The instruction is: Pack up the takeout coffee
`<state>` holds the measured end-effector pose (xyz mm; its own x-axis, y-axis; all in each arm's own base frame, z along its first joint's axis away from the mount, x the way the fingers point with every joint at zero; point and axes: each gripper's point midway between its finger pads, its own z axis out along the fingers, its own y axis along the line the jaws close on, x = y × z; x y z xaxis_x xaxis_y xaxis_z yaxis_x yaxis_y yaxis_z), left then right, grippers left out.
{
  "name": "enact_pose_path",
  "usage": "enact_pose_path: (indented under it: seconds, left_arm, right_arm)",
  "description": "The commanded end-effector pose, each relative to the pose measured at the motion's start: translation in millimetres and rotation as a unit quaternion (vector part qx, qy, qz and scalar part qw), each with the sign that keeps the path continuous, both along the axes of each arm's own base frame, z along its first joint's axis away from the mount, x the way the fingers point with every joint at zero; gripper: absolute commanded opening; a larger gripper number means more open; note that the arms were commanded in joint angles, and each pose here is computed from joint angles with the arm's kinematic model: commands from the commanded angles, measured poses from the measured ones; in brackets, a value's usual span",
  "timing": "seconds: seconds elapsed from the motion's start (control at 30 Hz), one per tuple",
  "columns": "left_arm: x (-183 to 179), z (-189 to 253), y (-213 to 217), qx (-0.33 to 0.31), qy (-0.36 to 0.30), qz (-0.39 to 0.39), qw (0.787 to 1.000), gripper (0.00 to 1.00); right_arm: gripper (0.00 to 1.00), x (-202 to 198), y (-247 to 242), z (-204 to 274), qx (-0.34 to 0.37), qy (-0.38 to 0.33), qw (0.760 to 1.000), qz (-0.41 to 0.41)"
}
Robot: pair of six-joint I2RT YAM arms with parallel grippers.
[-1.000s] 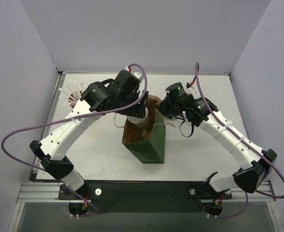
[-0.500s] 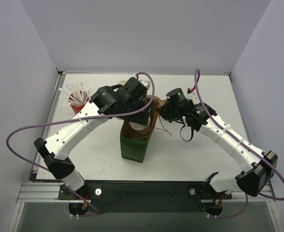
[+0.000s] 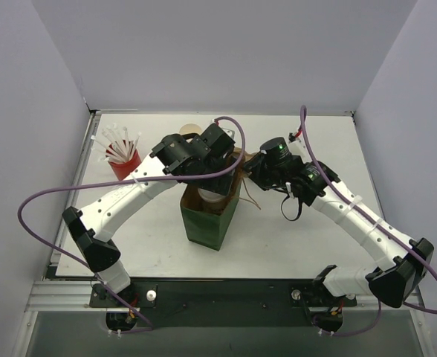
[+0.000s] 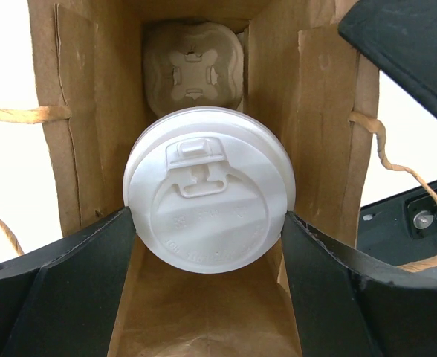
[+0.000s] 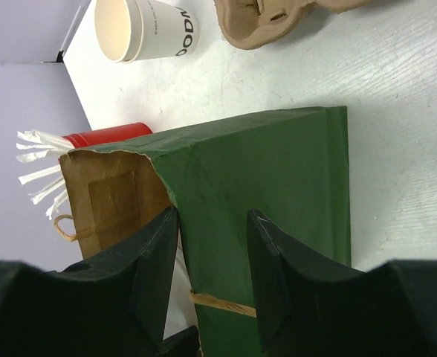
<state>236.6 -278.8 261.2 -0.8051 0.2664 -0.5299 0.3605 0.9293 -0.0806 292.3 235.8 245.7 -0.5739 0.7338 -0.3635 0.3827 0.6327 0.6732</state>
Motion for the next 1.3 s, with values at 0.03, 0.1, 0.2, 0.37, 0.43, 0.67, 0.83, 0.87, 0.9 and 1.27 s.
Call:
enact_pose_path:
  seconds: [0.03, 0.1, 0.2, 0.37, 0.43, 0.67, 0.83, 0.87, 0.9, 1.27]
  left_arm:
    - [4, -5, 5, 0.022, -0.009, 0.003, 1.0, 0.4]
    - [3, -8, 5, 0.026, -0.006, 0.001, 1.0, 0.4]
    - [2, -13, 5, 0.034, -0.003, -0.002, 0.999, 0.39]
    - [2, -24, 7, 0.048, 0.004, -0.001, 0.999, 0.39]
    - [0, -29, 8, 0.051, 0.01, -0.002, 0.999, 0.4]
    - [0, -41, 6, 0.057, 0.019, -0.004, 0.998, 0.39]
    - [0, -48, 5, 0.064, 0.025, -0.006, 0.998, 0.39]
    - [0, -49, 5, 0.065, 0.026, -0.007, 0.998, 0.39]
    - [0, -51, 6, 0.067, 0.027, -0.008, 0.997, 0.39]
    - [1, -63, 4, 0.08, 0.035, -0.011, 0.996, 0.39]
  right_arm:
    - [0.38, 1, -9, 38, -0.024, -0.064, 0.997, 0.021]
    - [0.38, 0, -10, 41, -0.03, -0.07, 0.997, 0.028]
    - [0.4, 1, -13, 49, -0.042, -0.086, 0.995, 0.04]
    - [0.4, 2, -12, 55, -0.066, -0.101, 0.991, 0.065]
    - [0.4, 3, -10, 55, -0.071, -0.102, 0.989, 0.074]
    - [0.41, 7, -10, 47, -0.095, -0.101, 0.986, 0.093]
    - [0.4, 12, -5, 43, -0.111, -0.102, 0.981, 0.123]
    - [0.4, 14, -4, 41, -0.115, -0.101, 0.98, 0.128]
    - [0.4, 15, -4, 40, -0.117, -0.101, 0.979, 0.132]
    - [0.31, 22, 11, 18, -0.124, -0.082, 0.974, 0.17]
